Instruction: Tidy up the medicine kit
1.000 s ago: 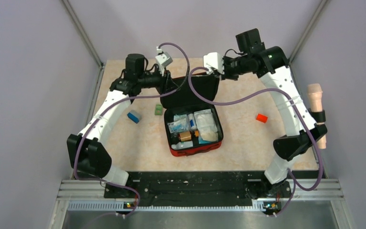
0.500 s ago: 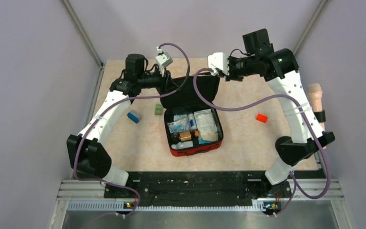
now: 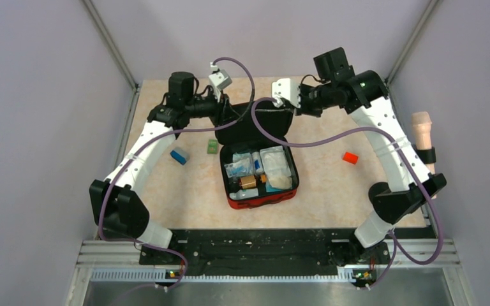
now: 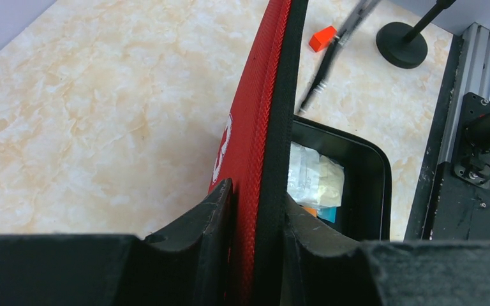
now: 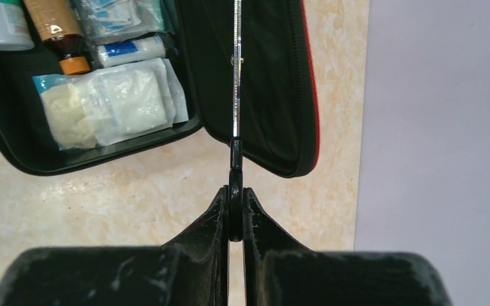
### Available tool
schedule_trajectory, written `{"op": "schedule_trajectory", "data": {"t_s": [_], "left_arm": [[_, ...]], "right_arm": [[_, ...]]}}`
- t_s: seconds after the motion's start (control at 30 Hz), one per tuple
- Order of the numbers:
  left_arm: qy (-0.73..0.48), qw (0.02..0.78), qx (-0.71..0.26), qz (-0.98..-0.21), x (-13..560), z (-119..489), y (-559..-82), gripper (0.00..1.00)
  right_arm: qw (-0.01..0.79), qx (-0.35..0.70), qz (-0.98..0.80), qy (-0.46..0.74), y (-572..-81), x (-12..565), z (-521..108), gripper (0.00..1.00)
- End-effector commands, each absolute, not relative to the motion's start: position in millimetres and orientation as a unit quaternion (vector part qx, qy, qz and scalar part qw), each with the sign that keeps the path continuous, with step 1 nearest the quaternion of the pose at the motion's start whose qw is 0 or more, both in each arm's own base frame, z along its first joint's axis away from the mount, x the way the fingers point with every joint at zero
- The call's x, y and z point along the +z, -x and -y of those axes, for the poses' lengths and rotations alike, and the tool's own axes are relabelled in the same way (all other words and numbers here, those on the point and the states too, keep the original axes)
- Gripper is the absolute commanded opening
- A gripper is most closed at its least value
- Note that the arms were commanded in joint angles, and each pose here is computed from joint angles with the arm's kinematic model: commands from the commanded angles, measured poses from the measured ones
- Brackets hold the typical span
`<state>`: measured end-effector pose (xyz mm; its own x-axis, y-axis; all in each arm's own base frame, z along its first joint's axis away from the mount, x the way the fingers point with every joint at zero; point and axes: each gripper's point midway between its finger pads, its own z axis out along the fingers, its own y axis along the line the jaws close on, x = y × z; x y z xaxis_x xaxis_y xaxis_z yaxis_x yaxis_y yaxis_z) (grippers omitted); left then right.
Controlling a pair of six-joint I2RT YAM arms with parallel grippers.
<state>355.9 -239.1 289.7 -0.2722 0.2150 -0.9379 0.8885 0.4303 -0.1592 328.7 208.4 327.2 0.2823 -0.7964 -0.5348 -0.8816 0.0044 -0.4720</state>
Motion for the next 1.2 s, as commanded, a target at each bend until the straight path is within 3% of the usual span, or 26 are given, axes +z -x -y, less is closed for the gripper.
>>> {"op": "schedule_trajectory", "data": {"t_s": [0.0,0.5,1.17], "left_arm": [[-0.414,0.493,-0.377,-0.666,320.0,250.6,-351.7,0.33],[-0.438,0.494,-0.379,-0.648,320.7,262.7,-340.2,0.33],[-0.392,0.458,-0.469,-0.645,317.0,277.1,-326.2,0.36]], "right_arm": [[0.411,0.027,-0.604,0.682,-347.4,345.1,-212.2,0.00],[0.358,0.000,-0.595,0.719,-356.8,324.1,-235.9,0.00],[0.469,-0.003,-0.460,0.754,-366.1,322.9,-283.9,0.00]]}}
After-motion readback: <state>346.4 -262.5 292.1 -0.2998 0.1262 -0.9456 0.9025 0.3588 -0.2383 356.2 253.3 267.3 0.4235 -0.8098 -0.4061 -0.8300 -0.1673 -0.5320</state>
